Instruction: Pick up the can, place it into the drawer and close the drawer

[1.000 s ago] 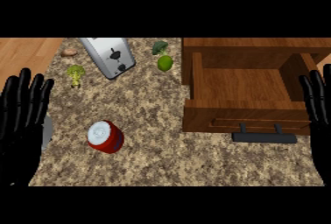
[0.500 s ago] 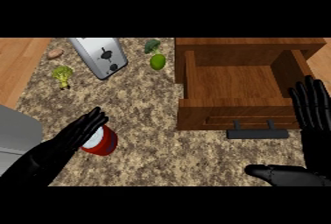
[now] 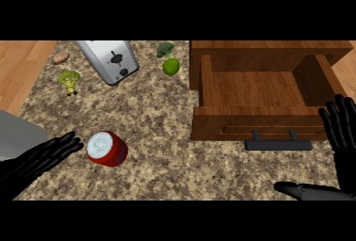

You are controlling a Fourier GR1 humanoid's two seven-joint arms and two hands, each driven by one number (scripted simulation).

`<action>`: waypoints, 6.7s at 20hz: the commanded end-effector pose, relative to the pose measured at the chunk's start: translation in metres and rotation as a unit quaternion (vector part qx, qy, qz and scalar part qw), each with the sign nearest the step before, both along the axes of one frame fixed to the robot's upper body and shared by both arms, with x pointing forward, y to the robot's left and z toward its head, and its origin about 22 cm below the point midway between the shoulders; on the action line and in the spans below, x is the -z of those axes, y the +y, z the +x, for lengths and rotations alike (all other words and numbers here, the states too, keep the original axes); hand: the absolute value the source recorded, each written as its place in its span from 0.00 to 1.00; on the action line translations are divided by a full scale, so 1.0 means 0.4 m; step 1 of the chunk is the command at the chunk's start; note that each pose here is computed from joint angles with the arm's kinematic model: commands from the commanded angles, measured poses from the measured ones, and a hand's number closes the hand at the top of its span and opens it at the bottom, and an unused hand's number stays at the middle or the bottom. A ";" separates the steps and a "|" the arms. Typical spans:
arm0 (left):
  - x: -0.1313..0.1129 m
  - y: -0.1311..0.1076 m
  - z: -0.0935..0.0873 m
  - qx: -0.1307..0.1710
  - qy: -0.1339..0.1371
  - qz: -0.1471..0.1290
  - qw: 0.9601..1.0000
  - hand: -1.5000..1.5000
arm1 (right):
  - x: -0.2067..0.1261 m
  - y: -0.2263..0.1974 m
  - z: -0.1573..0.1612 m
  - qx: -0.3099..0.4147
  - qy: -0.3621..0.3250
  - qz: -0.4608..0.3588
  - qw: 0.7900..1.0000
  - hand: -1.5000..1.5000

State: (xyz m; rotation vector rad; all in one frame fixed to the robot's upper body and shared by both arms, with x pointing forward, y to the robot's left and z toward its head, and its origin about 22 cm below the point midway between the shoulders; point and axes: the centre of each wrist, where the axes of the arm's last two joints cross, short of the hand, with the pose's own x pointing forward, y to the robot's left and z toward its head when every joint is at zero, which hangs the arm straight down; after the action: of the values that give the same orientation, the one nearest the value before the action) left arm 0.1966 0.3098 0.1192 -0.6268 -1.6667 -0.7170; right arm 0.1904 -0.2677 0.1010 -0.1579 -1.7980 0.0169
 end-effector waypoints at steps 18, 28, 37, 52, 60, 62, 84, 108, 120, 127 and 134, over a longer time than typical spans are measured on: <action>0.055 -0.012 0.105 -0.029 0.047 0.011 0.998 0.00 | 0.036 -0.021 -0.087 0.002 0.002 0.004 1.000 0.00; 0.171 0.018 0.089 -0.041 0.055 0.018 0.997 0.00 | 0.084 -0.087 -0.056 0.014 -0.002 0.007 1.000 0.00; 0.295 0.024 0.176 -0.067 0.059 0.026 0.996 0.00 | 0.059 -0.077 -0.065 0.000 0.005 -0.003 1.000 0.00; 0.419 0.069 0.198 -0.080 0.066 0.048 0.993 0.00 | 0.101 -0.088 -0.023 0.002 0.000 -0.006 1.000 0.00; 0.435 0.098 0.245 -0.080 0.067 0.054 0.993 0.00 | 0.107 -0.035 -0.035 -0.002 0.004 -0.010 1.000 0.00; 0.476 0.139 0.200 -0.093 0.069 0.050 0.992 0.00 | 0.072 -0.038 -0.070 0.006 -0.007 0.002 1.000 0.00; 0.542 0.080 0.238 -0.102 0.091 0.051 0.989 0.00 | 0.017 -0.060 -0.091 0.008 0.000 -0.001 1.000 0.00; 0.533 -0.077 0.284 -0.022 0.102 0.011 0.994 1.00 | 0.023 -0.078 -0.085 0.007 -0.008 0.011 1.000 0.00; 0.507 -0.131 0.254 -0.142 0.106 -0.041 0.983 1.00 | 0.013 -0.079 -0.120 0.018 -0.014 0.007 1.000 0.00; 0.457 -0.106 0.292 -0.436 0.059 -0.081 0.894 1.00 | 0.036 -0.093 -0.121 0.031 -0.009 0.013 0.999 0.00; 0.254 -0.246 0.344 -0.409 0.018 -0.068 0.910 1.00 | 0.046 -0.104 -0.147 0.014 -0.013 0.013 1.000 0.00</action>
State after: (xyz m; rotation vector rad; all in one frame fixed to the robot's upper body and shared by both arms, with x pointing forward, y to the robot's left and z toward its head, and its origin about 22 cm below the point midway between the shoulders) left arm 0.3231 0.2399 -0.0187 -0.0300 -1.6956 0.0179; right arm 0.1356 -0.3056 0.0856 -0.1733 -1.8238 -0.0325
